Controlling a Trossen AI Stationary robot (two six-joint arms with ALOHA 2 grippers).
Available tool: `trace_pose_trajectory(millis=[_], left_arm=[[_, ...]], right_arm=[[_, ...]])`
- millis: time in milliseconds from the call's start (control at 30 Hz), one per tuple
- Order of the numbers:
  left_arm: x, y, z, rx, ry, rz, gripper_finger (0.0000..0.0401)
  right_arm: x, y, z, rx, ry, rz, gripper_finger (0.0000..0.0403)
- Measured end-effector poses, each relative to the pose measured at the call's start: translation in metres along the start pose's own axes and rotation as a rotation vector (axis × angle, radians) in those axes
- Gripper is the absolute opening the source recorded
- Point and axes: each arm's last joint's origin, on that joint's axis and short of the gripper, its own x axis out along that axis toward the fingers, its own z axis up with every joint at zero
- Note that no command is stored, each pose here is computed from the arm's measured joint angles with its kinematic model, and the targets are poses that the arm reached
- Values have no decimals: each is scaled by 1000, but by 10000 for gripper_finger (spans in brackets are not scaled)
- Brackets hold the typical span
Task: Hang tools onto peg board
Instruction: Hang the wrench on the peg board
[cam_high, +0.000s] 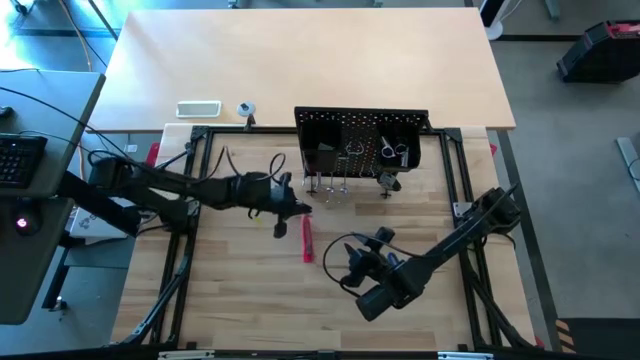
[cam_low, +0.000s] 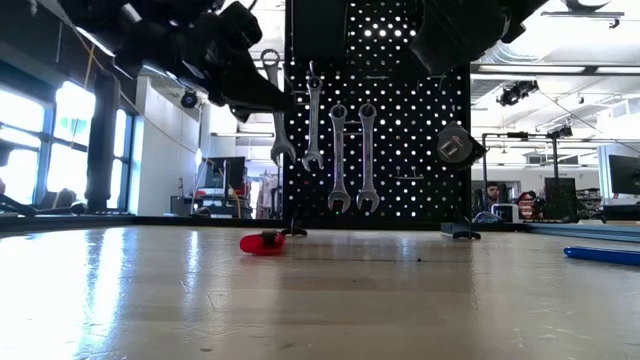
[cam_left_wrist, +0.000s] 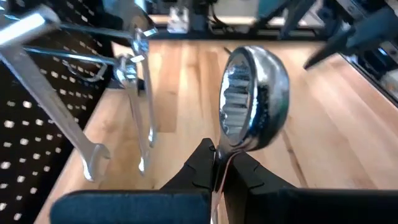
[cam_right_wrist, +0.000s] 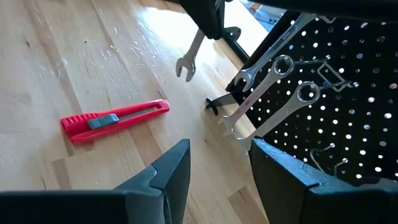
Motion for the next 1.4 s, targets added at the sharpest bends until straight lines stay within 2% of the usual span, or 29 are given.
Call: trace_pose_trajectory(millis=[267,533,1167,1400], left_arm=[[0,11,19,68,107,-72,0],[-4,24,39,85,162,-43,0],[-9,54,36,46,174,25,0],[-3,62,34,41,144,8,0]], right_arm=[[1,-1,0,-4,2,-2,161],[2,-1,0,-5,6,-7,161],[3,-1,1,3,4,-7,161],[5,-2,2,9,6,-11,161]])
